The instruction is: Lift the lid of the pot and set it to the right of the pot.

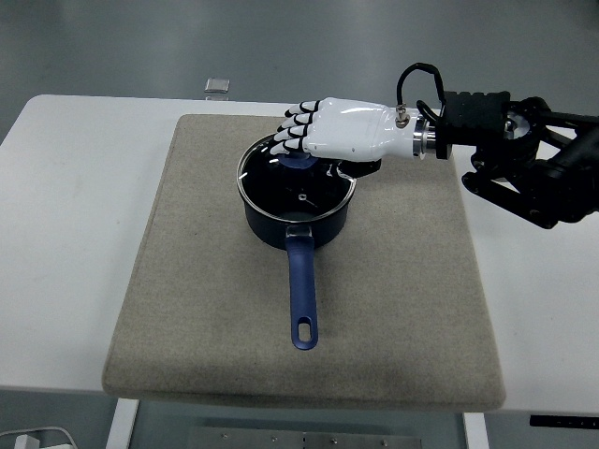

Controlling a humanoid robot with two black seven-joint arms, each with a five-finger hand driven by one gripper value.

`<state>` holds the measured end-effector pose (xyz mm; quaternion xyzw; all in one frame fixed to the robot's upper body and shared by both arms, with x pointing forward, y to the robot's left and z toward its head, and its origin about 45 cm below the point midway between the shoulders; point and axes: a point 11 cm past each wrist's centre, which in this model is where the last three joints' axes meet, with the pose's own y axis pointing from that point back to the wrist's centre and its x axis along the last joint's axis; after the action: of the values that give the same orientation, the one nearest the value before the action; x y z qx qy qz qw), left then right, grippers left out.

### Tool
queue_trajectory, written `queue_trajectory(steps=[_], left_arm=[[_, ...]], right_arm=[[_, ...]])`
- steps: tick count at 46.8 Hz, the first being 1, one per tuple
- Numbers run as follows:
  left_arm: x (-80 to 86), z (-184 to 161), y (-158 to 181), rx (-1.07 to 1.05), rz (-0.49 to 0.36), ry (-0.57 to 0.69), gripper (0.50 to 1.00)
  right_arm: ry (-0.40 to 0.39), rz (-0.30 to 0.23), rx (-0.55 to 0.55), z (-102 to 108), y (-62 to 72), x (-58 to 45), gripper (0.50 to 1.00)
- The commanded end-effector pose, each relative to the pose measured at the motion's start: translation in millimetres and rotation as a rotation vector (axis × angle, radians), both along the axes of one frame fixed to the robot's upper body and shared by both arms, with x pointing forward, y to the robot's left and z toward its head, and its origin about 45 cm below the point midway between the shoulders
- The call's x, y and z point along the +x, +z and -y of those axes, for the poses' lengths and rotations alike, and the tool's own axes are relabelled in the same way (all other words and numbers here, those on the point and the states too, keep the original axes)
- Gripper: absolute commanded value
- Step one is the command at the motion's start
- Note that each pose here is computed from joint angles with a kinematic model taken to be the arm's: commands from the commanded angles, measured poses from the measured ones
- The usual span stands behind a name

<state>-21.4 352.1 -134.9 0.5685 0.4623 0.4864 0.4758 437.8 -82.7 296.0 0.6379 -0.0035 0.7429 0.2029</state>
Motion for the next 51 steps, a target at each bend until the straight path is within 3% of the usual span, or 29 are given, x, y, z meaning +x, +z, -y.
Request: queue_trajectory(steps=[1, 7, 9, 17, 18, 28, 51], left_arm=[[-0.1, 0, 0, 0.0, 0.0, 0.0, 1.0], [-0.1, 0, 0, 0.0, 0.0, 0.0, 1.0], [-0.1, 0, 0, 0.0, 0.0, 0.0, 1.0], [-0.1, 0, 0, 0.0, 0.0, 0.0, 1.0], [-0.1, 0, 0, 0.0, 0.0, 0.0, 1.0], [-0.1, 0, 0, 0.0, 0.0, 0.0, 1.0], [-0.1, 0, 0, 0.0, 0.0, 0.0, 1.0]], right_arm=[[0.001, -0.003, -0.001, 0, -1.0, -0.6, 0.909], [0.001, -0.009, -0.011, 1, -5.0, -1.5, 0.897], [0.001, -0.011, -0.016, 2, -6.9, -1.9, 0.871], [-0.002, -0.018, -0.023, 2, -7.7, -1.8, 0.519], [-0.004, -0.024, -0.028, 3, -8.3, -1.7, 0.5], [0.006, -0.078, -0.046, -13, -12.6, -6.7, 0.5], [0.01, -0.067, -0.043, -18, -5.6, -4.9, 0.5]])
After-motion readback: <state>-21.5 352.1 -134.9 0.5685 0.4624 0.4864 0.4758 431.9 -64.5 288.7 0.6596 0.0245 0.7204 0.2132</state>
